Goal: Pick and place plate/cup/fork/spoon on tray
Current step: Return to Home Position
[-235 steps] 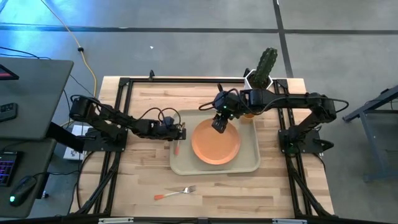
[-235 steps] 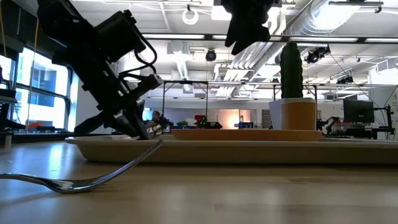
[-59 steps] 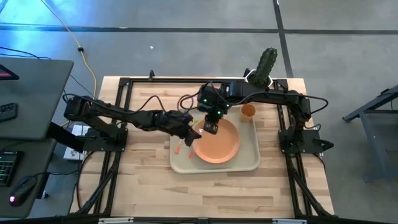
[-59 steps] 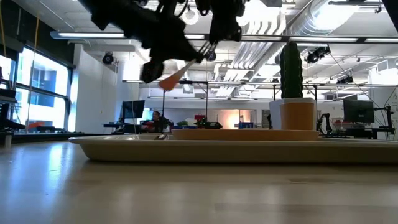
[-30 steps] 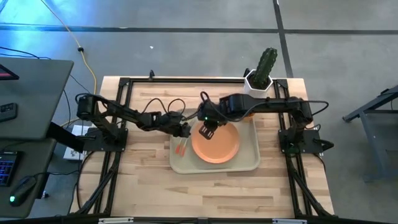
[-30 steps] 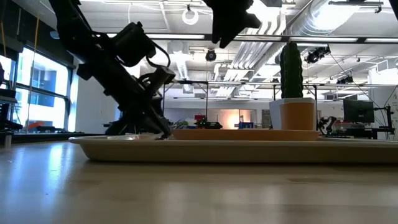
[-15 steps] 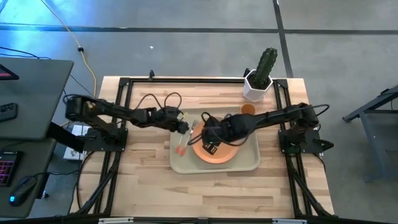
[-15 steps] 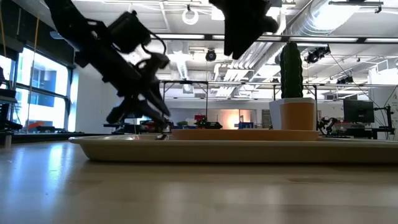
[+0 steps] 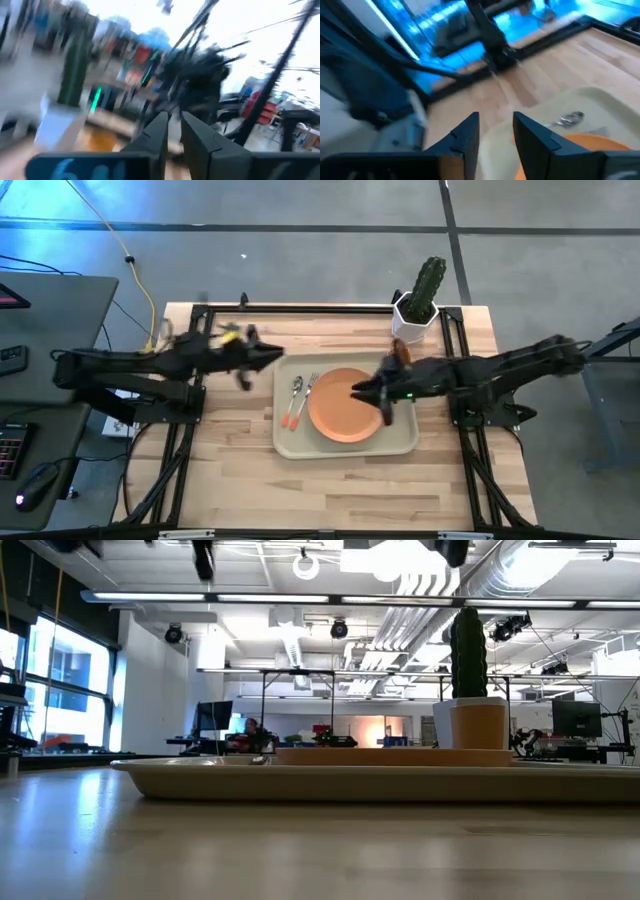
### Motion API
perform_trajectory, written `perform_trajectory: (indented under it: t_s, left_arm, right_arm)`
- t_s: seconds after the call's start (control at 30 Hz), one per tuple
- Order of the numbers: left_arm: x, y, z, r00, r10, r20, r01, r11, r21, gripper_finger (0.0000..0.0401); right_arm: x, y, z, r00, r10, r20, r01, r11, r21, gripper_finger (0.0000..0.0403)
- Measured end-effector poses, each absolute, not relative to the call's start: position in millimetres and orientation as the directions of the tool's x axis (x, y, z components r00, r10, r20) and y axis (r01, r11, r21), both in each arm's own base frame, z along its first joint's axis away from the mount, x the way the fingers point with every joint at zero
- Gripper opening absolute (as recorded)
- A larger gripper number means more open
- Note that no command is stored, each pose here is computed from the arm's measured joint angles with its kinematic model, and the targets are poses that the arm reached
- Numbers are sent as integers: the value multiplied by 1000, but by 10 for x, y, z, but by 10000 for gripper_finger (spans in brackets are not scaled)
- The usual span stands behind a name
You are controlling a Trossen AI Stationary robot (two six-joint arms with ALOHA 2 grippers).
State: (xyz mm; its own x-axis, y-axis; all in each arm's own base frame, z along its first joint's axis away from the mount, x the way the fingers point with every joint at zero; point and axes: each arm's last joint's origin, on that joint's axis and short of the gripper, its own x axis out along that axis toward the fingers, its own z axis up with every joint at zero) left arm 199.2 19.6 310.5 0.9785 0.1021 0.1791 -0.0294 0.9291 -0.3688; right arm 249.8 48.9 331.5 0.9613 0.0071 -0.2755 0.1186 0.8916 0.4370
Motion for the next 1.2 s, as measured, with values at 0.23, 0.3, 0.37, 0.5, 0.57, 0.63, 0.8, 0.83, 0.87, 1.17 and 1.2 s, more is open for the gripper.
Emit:
perform_trajectory:
  t_s: [0.23, 0.3, 0.37, 0.5, 0.57, 0.63, 0.8, 0.83, 0.87, 1.17, 1.2]
  left_arm:
    - [1632, 121, 3142, 974, 209, 87, -200, 974, -102, 7]
    - [1639, 124, 3077, 976, 215, 26, -212, 974, -73, 13]
    - [1641, 127, 3066, 976, 217, 17, -216, 976, -42, 15]
    - [1584, 142, 3071, 973, 225, 48, -227, 973, 42, 5]
    - [1552, 152, 2942, 971, 227, 74, -230, 973, 29, 2]
    - [1517, 157, 2703, 969, 231, 91, -230, 973, -14, 2]
    - [1432, 154, 2237, 961, 238, 141, -237, 971, -28, 1]
    - [1414, 159, 2178, 961, 243, 131, -243, 970, -15, 1]
    - [1398, 165, 2122, 962, 248, 112, -248, 969, -10, 1]
    - [1255, 216, 1882, 949, 293, 113, -294, 956, -11, 0]
    - [1242, 215, 1855, 950, 291, 114, -292, 956, -14, 0]
  right_arm:
    - [1937, 360, 3181, 954, -68, -292, 178, 914, 366, 20]
    - [1817, 319, 3175, 968, -80, -236, 152, 940, 306, 6]
    - [1715, 284, 3166, 987, -54, -153, 89, 968, 233, 7]
    - [1507, 202, 3051, 999, -2, -33, 5, 997, 80, 1]
    - [1456, 172, 2900, 1000, 19, -7, -19, 999, 45, 1]
    - [1430, 148, 2740, 999, 45, 11, -46, 998, 43, 0]
    - [1323, 98, 2505, 997, 64, 35, -64, 998, -8, 0]
    - [1291, 83, 2499, 997, 66, 51, -64, 998, -25, 0]
    - [1252, 68, 2502, 995, 65, 71, -62, 997, -36, 0]
    - [969, -32, 2310, 979, 39, 198, -35, 999, -21, 0]
    - [957, -35, 2274, 978, 45, 203, -41, 999, -24, 0]
